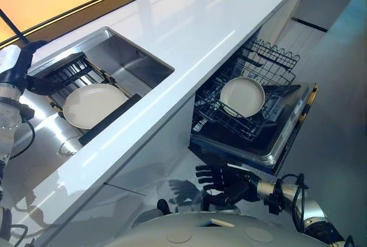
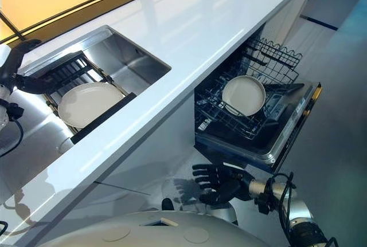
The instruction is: Pick up plates and place into dishwasher.
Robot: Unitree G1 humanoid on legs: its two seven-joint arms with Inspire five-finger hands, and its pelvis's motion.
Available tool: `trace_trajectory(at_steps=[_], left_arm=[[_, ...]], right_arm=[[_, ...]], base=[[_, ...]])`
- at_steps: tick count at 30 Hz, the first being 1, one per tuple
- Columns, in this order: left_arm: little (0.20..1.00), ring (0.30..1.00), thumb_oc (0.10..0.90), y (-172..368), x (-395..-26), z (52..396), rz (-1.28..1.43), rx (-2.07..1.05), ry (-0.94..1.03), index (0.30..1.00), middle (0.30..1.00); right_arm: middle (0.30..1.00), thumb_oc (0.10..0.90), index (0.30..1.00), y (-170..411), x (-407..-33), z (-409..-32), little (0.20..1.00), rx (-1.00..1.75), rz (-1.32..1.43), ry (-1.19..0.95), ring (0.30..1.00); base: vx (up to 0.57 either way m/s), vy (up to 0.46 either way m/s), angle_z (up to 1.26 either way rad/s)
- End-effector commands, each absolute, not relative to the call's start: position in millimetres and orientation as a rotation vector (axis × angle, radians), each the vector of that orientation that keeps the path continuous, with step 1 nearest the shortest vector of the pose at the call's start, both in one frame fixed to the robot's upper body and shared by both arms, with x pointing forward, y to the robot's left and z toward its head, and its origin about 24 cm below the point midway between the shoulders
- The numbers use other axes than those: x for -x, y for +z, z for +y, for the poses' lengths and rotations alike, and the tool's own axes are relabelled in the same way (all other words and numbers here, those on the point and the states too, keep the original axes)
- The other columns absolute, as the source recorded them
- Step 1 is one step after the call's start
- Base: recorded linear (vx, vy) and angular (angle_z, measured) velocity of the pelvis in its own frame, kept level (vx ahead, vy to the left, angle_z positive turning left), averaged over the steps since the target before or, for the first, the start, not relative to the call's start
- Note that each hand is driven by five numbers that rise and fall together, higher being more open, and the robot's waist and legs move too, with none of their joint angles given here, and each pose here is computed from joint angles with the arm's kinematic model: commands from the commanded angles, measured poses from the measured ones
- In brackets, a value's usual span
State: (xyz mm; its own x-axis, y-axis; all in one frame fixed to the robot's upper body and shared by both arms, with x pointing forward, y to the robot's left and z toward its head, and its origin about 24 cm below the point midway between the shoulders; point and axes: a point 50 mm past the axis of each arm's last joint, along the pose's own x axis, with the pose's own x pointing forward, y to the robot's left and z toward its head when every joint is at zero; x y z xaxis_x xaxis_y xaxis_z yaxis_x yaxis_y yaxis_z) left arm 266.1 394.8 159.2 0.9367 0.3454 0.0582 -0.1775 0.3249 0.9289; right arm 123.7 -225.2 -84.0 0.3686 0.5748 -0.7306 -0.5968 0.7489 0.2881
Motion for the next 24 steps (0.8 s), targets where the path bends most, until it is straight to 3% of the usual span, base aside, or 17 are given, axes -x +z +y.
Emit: trace_trajectory(at_steps=[1, 11, 24], left_arm=[[0.9, 0.9, 0.8, 230, -282, 402, 0.034, -1.162, 0.456, 0.9, 0.9], [0.9, 0.9, 0.8, 233, -307, 397, 0.26, -0.906, 0.24, 0.9, 0.9], [0.9, 0.9, 0.8, 190, -296, 404, 0.542, -0.739, 0.041, 0.9, 0.9]], right_arm=[[0.9, 0.8, 0.9, -68, -159, -227, 0.9, 0.262, 0.748, 0.641, 0.9], [0.9, 0.8, 0.9, -99, -159, -231, 0.9, 0.731, 0.741, 0.397, 0.9], [0.9, 0.8, 0.9, -111, -142, -264, 0.9, 0.752, 0.851, 0.172, 0.9]], base=[[0.05, 0.074, -0.08], [0.06, 0.077, -0.04], [0.03, 0.043, -0.02]])
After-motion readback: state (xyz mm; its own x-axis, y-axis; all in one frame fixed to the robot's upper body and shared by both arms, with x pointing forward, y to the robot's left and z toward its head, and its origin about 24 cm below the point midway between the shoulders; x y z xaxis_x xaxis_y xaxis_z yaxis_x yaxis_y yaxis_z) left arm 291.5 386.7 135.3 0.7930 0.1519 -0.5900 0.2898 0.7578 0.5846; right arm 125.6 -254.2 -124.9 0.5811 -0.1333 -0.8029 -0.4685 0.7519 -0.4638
